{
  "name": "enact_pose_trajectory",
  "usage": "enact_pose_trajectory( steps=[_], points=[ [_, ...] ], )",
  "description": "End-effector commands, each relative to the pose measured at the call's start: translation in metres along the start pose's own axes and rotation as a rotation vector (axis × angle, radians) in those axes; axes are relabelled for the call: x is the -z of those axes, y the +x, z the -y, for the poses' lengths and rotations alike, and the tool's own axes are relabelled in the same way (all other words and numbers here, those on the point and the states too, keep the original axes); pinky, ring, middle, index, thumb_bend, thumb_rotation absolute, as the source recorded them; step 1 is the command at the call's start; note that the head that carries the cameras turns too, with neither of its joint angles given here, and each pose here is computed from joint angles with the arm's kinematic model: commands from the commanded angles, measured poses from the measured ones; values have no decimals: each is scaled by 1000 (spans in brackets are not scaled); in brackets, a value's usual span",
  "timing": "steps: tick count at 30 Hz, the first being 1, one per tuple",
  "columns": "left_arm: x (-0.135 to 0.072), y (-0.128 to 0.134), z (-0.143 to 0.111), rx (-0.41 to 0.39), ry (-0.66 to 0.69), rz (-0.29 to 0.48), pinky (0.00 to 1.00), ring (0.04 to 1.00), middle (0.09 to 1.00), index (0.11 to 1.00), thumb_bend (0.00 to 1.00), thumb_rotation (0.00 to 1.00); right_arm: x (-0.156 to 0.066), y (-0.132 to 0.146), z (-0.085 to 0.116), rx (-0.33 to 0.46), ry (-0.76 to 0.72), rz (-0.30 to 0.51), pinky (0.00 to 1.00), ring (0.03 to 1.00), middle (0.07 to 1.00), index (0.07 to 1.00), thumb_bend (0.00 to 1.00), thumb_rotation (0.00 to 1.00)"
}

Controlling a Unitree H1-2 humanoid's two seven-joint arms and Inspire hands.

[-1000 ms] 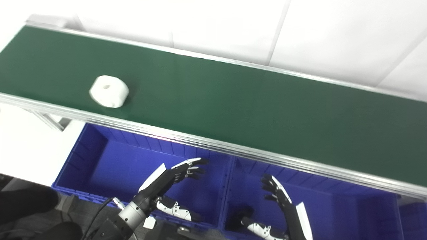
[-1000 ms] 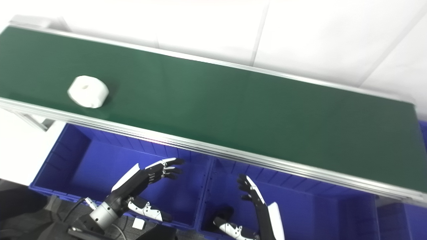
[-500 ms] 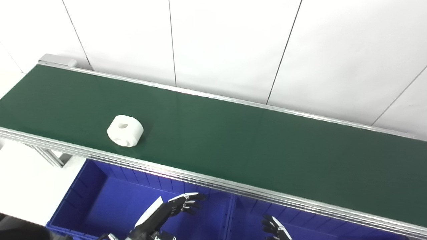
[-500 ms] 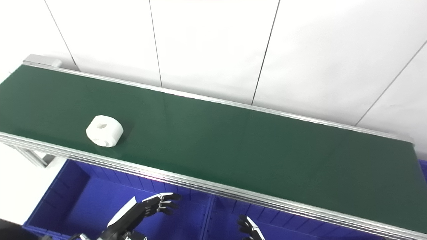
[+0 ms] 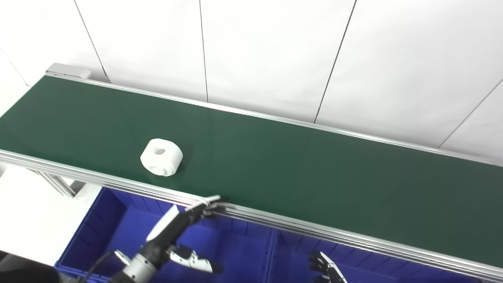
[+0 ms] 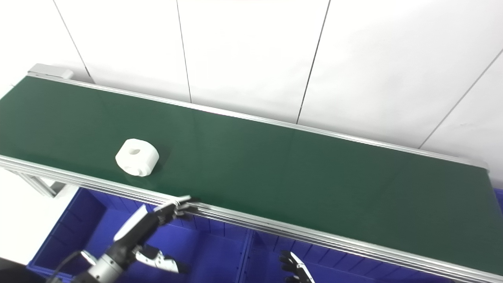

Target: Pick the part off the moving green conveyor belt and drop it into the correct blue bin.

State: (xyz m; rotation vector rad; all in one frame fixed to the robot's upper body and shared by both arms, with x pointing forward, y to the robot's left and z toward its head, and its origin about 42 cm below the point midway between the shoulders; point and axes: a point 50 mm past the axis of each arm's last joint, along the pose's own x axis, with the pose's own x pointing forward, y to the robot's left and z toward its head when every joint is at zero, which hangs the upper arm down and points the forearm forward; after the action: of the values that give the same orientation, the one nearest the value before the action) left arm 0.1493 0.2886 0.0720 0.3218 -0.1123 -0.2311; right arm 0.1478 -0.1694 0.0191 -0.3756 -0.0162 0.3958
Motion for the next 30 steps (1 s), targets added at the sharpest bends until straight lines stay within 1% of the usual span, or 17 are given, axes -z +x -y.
enact_pose_trajectory(
  steps=[1,6,8,9,11,14,16,18,20,23,28,30],
  points=[
    [-16,11,-15,-25,52,94,795,850,903,871,743,113,-10,6,5,17,12,65,685,787,819,858,664,115],
    [-26,33,-38,-44,108,163,828,892,930,890,672,99,-13,9,7,18,19,70,700,795,825,862,674,109],
    [-27,42,-45,-53,112,177,830,875,941,896,693,161,-14,10,8,20,15,73,693,794,824,864,674,130],
    [-27,46,-48,-53,118,182,830,875,941,896,694,163,-15,10,8,22,12,73,693,794,824,864,674,132],
    [-27,56,-55,-45,143,193,828,881,944,900,701,203,-16,11,9,23,9,76,694,794,822,863,672,145],
    [-30,71,-64,-45,224,207,846,892,938,903,708,254,-17,12,10,23,4,72,696,796,823,866,666,164],
    [-32,81,-70,-35,265,208,878,917,942,912,702,290,-18,13,11,27,7,73,696,796,824,864,665,168],
    [-34,89,-75,-25,292,209,883,923,943,914,700,297,-18,13,11,31,7,75,696,795,825,863,665,167],
    [-36,97,-80,-14,328,210,888,933,949,915,681,286,-18,13,11,32,2,76,688,790,822,861,665,171],
    [-40,106,-87,4,380,199,918,953,961,919,662,213,-19,11,10,32,-5,73,686,788,820,862,658,182],
    [-38,116,-96,23,424,176,901,954,971,917,674,204,-22,5,8,33,13,72,701,798,820,864,661,173],
    [-37,120,-99,23,460,144,873,949,973,916,694,204,-23,3,7,35,16,72,707,800,820,864,661,170]
  ],
)
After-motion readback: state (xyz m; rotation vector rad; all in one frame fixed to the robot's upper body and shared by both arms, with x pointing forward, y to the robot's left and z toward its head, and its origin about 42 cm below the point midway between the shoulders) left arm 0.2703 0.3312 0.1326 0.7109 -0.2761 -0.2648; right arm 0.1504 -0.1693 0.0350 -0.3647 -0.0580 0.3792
